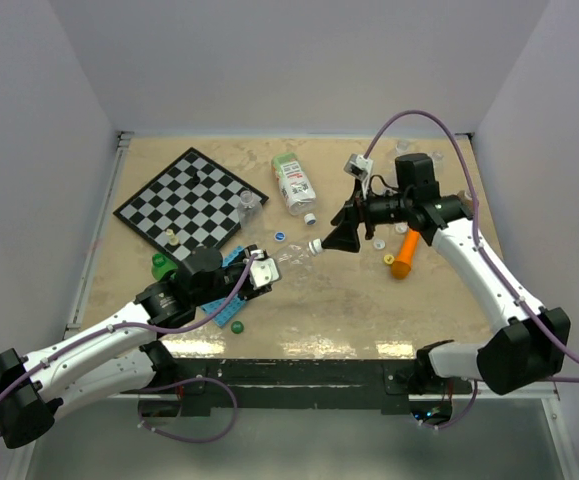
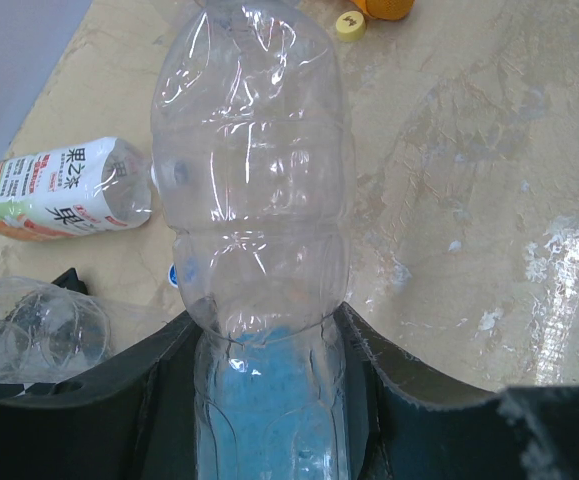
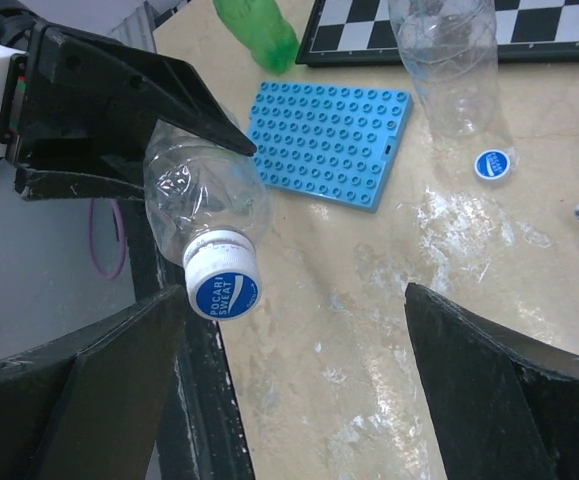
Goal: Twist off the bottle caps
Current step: Unscrew the bottle cap from the plastic bottle.
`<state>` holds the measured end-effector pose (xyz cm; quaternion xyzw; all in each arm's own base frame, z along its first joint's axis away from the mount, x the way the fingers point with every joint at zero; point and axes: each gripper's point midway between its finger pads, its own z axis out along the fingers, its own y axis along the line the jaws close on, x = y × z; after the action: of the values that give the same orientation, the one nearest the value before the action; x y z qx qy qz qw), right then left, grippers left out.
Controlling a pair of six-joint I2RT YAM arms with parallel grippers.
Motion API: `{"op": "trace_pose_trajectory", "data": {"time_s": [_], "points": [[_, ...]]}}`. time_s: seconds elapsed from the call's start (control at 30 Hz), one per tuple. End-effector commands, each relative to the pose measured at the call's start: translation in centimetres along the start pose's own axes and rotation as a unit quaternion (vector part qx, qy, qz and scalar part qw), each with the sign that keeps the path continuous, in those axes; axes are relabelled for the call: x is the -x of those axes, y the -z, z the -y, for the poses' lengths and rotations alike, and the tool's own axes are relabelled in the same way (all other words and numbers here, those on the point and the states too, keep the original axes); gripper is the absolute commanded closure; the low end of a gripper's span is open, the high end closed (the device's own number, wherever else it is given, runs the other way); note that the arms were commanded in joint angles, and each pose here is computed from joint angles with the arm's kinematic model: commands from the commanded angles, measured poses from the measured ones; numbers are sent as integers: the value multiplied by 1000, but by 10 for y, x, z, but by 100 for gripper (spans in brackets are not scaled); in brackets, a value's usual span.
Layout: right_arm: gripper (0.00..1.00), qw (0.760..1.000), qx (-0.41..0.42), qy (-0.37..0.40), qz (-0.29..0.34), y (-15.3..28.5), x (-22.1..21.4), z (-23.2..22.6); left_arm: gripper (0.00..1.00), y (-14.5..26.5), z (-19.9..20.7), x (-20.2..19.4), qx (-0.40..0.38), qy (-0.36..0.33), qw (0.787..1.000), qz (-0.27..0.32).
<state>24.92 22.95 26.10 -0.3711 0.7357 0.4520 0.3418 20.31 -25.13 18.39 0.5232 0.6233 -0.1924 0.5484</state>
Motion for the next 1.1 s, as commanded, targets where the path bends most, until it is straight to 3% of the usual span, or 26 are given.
{"op": "trace_pose_trajectory", "data": {"time_s": [0.0, 0.3, 0.47, 0.6, 0.77, 0.9, 0.97, 1.07], "points": [[8, 999, 40, -4, -1, -11, 1, -12, 99, 1, -4, 8, 7, 4, 1000, 12], [35, 997, 80, 0, -16, -17, -6, -31, 99, 1, -4, 8, 6, 4, 1000, 14], [73, 996, 89, -3, -19, -18, -8, -34, 99, 1, -4, 8, 7, 4, 1000, 12], [93, 994, 100, 23, -28, -17, -9, -35, 99, 1, -4, 7, 8, 4, 1000, 11], [99, 984, 120, 109, -78, -12, -19, -39, 99, 1, -3, 8, 6, 4, 1000, 13], [99, 964, 93, 225, -110, -15, -21, -27, 99, 1, -4, 8, 7, 3, 1000, 12], [99, 946, 74, 297, -109, -14, -15, -23, 99, 2, -4, 8, 8, 4, 1000, 14], [100, 893, 63, 435, -94, -6, -8, -22, 99, 1, -4, 8, 7, 4, 1000, 13]]}}
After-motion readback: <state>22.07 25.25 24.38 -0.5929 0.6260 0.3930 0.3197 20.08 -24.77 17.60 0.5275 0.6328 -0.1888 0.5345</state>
